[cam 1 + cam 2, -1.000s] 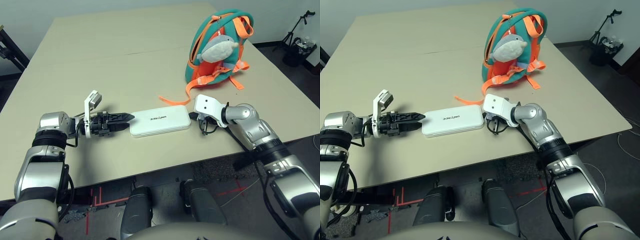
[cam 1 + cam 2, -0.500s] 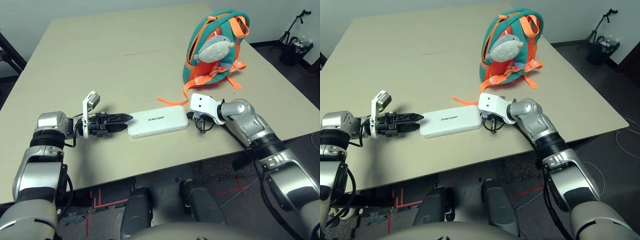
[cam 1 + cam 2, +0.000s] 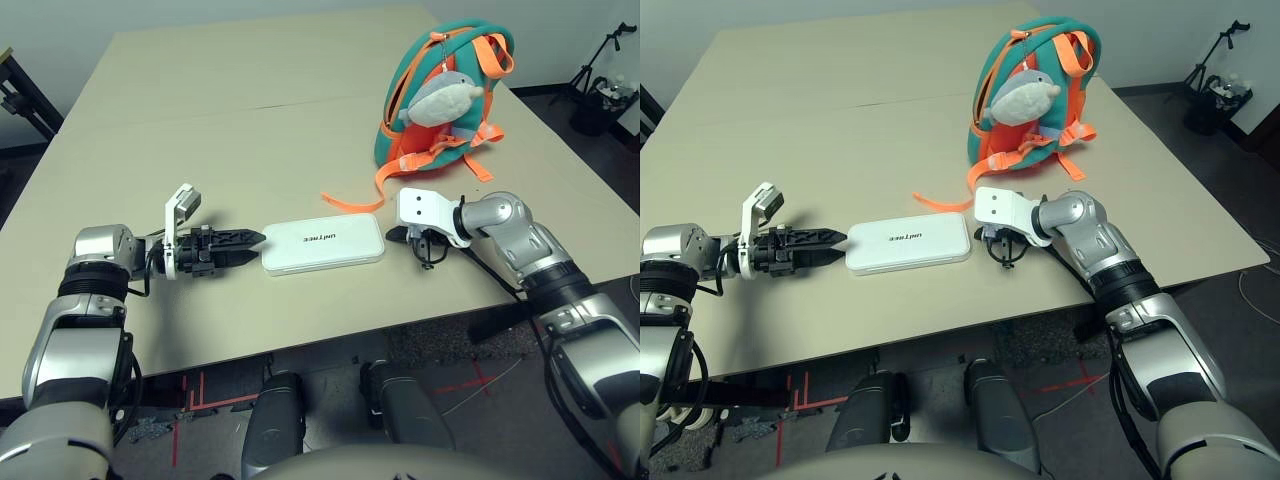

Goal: Put the pencil case into the backpack and zip it.

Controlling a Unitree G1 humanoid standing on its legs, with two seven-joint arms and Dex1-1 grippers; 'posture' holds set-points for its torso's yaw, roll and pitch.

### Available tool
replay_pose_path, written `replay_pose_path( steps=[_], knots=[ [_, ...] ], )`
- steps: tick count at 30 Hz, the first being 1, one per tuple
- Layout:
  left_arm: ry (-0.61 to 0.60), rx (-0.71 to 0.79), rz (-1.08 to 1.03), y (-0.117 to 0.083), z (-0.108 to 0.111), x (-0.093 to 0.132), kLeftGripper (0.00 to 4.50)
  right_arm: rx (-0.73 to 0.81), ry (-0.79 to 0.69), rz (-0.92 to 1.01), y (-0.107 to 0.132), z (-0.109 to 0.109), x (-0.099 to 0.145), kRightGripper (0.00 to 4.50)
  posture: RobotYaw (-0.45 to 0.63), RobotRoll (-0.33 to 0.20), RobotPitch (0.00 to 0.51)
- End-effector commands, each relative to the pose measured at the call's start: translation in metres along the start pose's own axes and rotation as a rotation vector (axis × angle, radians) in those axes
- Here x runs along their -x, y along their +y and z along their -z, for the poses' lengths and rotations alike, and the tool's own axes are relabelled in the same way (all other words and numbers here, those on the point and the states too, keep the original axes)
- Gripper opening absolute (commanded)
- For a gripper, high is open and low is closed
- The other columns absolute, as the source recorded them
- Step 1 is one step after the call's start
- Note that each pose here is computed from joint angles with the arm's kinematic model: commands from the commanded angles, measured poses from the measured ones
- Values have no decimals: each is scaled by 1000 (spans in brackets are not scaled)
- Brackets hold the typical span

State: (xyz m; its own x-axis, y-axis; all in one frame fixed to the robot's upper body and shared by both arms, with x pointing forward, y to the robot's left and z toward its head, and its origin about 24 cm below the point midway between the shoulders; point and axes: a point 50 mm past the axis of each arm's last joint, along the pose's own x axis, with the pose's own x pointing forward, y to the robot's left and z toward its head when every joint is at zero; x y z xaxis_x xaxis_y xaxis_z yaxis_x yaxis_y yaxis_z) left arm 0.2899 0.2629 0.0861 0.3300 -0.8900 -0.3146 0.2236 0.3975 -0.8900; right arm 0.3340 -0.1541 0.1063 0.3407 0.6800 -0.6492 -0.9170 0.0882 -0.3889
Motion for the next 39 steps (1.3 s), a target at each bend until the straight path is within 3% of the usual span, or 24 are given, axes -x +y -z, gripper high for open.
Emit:
replay_pose_path(
  steps=[1, 10, 17, 25, 38, 39],
  knots=[
    [28, 45, -92, 11, 9, 6, 4500, -19, 23, -10, 1, 6, -1, 30, -80, 0, 102],
    [28, 37, -104, 12, 7, 7, 4500, -1, -12, -65, 7, -6, -13, 30, -83, 0, 97],
    [36, 26, -106, 11, 6, 3, 4500, 51, -63, -185, 18, -39, -37, 30, -91, 0, 92],
    [35, 15, -105, 9, 2, 2, 4500, 101, -109, -208, 15, -70, -55, 30, -89, 0, 87],
    [21, -68, -66, 6, -3, 2, 4500, 89, -76, -194, 15, -54, -49, 30, -89, 0, 86],
    [20, -68, -68, 6, -3, 2, 4328, 88, -75, -191, 14, -53, -49, 6, -88, 0, 86]
  ],
)
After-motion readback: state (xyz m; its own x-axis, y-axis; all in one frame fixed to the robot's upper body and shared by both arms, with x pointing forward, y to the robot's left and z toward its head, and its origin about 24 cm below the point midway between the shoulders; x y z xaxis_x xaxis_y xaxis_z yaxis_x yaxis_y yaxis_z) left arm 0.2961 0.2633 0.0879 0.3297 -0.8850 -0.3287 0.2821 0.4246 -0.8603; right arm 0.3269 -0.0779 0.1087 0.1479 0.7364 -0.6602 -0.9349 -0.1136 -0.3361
